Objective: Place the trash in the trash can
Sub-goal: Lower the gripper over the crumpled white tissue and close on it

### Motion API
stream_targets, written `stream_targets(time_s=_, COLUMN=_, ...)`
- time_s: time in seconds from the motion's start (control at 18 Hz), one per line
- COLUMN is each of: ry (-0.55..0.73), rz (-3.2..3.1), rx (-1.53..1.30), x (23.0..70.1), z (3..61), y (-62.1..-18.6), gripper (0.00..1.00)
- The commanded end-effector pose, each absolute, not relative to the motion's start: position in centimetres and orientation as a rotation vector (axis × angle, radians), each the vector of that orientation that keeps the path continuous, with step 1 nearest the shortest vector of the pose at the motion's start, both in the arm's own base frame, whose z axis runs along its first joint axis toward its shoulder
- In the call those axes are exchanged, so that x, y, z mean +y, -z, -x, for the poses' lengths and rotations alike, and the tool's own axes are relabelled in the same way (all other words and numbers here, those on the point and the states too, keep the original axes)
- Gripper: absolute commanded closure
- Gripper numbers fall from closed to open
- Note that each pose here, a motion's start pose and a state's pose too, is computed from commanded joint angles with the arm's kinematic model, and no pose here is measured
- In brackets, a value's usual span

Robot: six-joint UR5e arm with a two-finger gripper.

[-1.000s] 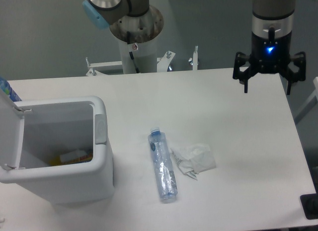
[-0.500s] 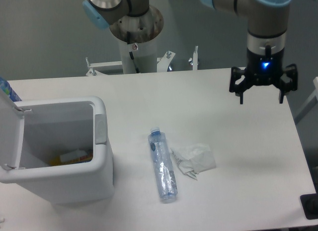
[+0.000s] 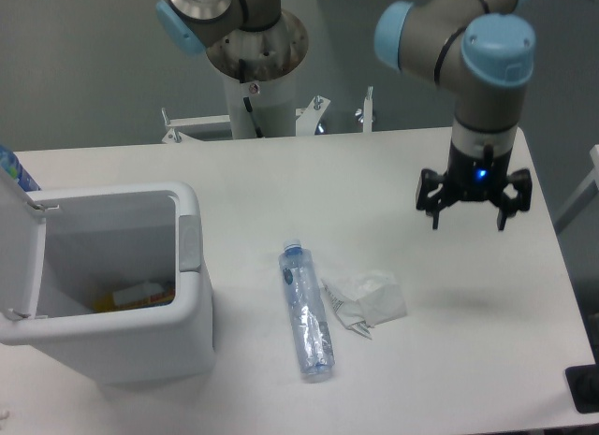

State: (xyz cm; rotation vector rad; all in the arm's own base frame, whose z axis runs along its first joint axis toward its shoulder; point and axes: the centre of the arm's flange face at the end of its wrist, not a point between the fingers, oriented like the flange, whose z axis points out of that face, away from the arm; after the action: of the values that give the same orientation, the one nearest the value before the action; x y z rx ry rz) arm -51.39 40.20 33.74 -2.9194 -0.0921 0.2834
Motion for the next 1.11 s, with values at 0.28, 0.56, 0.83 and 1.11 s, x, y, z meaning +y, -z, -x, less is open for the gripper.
stream_targets(time_s=0.28, ry=-0.248, rz=2.946, rx=0.375, x=41.6, z=50.2, y=-30.4, gripper=0.0)
stream_targets(time_s=0.56, ry=-0.239, rz=2.908, rx=0.722, x=42.8, z=48.7, y=-26.4, gripper=0.0)
stream_targets(time_s=0.83, ry=-0.221, rz=2.88, rx=0.835, x=46.5, z=46.5, y=-23.7, gripper=0.0)
stream_targets(time_s=1.11, ry=-0.2, rz=2.885, rx=0.871, x=47.6, z=45.7, y=-21.7, gripper=0.0)
